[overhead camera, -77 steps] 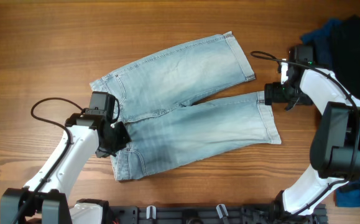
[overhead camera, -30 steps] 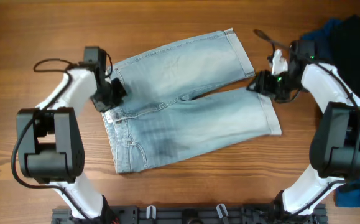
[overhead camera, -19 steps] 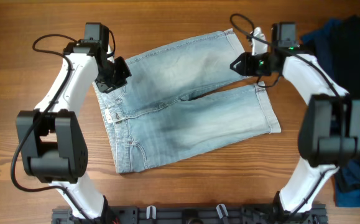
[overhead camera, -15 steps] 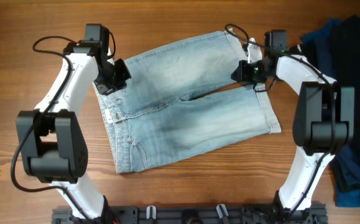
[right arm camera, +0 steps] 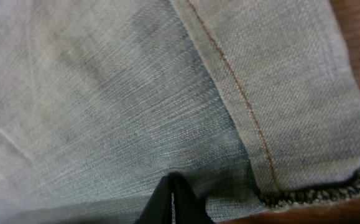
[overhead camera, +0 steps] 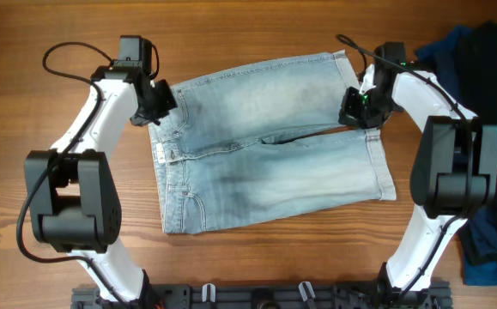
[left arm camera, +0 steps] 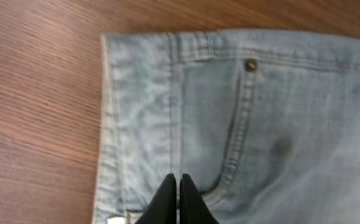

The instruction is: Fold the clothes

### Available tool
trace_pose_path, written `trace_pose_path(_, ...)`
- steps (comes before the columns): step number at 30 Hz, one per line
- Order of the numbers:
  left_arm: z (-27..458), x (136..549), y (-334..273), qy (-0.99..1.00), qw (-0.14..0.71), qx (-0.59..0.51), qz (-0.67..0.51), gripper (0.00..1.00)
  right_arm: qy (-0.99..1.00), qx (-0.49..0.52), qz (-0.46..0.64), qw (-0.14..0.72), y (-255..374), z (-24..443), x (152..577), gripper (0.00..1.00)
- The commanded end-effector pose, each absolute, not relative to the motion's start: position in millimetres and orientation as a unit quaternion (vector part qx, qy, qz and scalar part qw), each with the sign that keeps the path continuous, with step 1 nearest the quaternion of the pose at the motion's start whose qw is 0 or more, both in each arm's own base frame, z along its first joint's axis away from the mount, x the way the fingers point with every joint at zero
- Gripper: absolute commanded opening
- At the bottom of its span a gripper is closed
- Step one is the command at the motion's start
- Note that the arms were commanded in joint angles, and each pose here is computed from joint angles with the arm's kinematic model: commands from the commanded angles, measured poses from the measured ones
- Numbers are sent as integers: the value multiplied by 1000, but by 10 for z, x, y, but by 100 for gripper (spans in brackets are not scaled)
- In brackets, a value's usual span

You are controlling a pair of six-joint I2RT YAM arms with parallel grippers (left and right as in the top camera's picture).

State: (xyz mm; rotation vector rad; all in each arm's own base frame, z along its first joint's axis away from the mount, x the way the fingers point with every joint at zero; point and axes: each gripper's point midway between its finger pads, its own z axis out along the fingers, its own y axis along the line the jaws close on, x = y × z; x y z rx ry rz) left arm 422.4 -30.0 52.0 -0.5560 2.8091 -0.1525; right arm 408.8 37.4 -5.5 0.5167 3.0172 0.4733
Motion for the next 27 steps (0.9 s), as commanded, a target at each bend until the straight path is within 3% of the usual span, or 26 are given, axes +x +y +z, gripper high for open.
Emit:
trace_pose_path(1,276,4146,-130,974,122,-191,-3,4,977,208,48,-12,-37,-282,3812,4)
trace_pose_path(10,-376,4486,-148,970,144,-194,-8,4,985,153,59,57,-28,401,3881,5)
trace_pose_path(15,-552,4911,-174,956,220,-191,-28,4,987,140,58,61,-29,474,3860,21)
trace_pose_path(18,-704,5158,-185,944,267,-190,-40,4,986,135,59,78,-33,487,3942,47)
trace_pose_path(20,-750,5269,-191,938,291,-181,-43,4,986,115,70,93,3,505,4018,52)
trace_pose_path(22,-385,5431,-199,938,314,-145,-36,8,986,78,98,111,105,567,4087,56)
trace_pose_path(24,370,5542,-208,928,347,-131,-39,18,981,60,127,131,207,794,4080,57)
trace_pose_path(26,1128,5389,-214,918,365,-146,-50,20,979,56,141,135,264,1077,3926,57)
trace_pose_path(27,1464,5133,-214,917,352,-176,-63,20,981,60,142,122,280,1225,3734,53)
